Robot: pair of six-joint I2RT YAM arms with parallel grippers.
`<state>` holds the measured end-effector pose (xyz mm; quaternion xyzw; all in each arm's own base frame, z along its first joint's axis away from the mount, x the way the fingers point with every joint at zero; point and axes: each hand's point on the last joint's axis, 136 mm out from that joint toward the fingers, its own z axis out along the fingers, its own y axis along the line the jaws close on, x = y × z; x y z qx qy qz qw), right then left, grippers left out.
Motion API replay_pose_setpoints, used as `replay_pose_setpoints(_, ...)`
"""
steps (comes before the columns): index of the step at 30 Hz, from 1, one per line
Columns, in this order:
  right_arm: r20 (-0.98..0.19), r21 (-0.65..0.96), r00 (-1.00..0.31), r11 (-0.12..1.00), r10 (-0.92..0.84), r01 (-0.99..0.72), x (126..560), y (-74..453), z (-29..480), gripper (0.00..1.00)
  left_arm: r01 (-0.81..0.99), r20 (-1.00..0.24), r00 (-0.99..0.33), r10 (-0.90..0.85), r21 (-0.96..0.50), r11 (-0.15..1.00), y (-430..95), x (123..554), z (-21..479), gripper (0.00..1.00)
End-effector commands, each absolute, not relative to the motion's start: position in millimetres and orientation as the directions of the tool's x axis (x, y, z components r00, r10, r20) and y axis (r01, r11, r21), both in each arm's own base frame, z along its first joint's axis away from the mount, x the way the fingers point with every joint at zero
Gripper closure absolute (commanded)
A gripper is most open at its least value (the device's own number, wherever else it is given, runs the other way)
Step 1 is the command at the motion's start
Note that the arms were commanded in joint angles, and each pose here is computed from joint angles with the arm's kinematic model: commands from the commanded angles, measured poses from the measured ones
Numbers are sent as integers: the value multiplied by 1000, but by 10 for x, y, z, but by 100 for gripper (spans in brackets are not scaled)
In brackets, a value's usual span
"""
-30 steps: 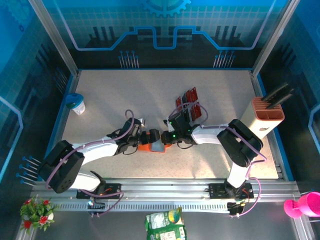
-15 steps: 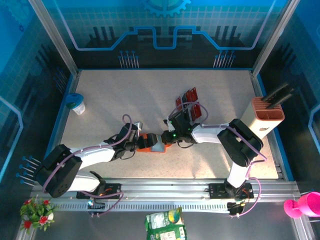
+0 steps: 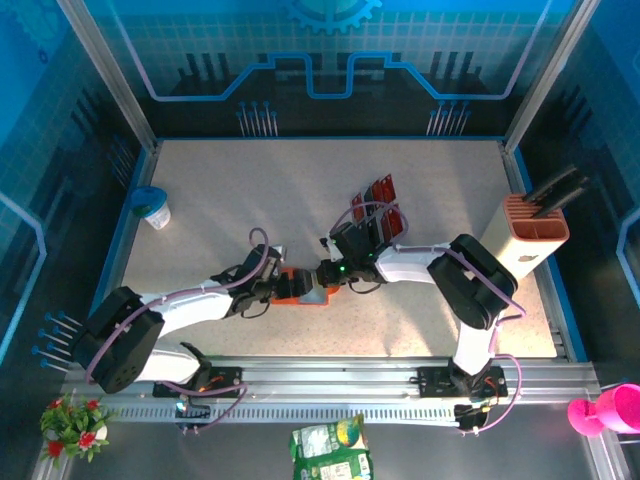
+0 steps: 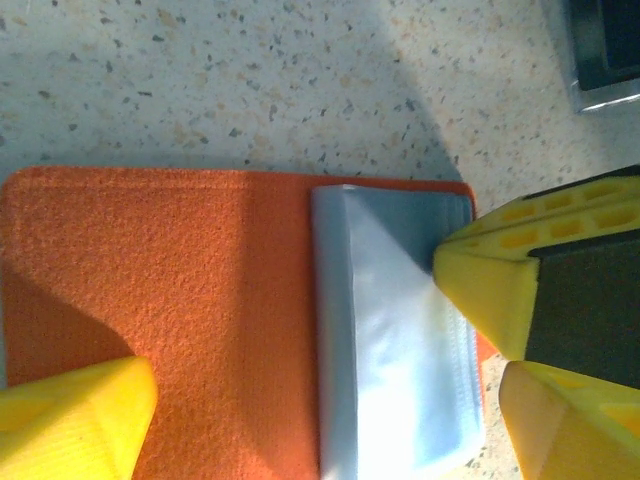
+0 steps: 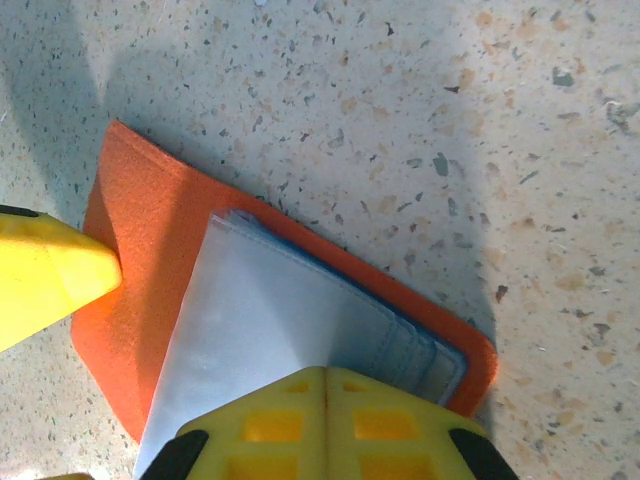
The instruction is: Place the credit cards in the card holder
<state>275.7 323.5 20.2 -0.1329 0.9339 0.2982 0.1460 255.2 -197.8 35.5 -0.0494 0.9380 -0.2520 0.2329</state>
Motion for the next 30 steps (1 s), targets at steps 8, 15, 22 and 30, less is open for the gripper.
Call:
replay_pose_setpoints(8,-287,502,-941,809,-178,-306,2645,3192,37,100,23,-365,-925,-106,-332,943,-1790,2383,93,15)
replay_pose_setpoints(15,-284,520,-941,795,-183,-312,2634,3301,42,100,41,-374,-924,-75,-292,956,-1769,2380,76,16)
replay_pose_setpoints(22,-283,527,-942,792,-180,-309,2627,3326,39,100,52,-377,-925,-54,-265,963,-1747,2380,48,25)
replay_pose_setpoints(30,-296,552,-944,779,-149,-296,2651,3290,153,100,62,-365,-930,-40,-264,963,-1772,2363,-19,37)
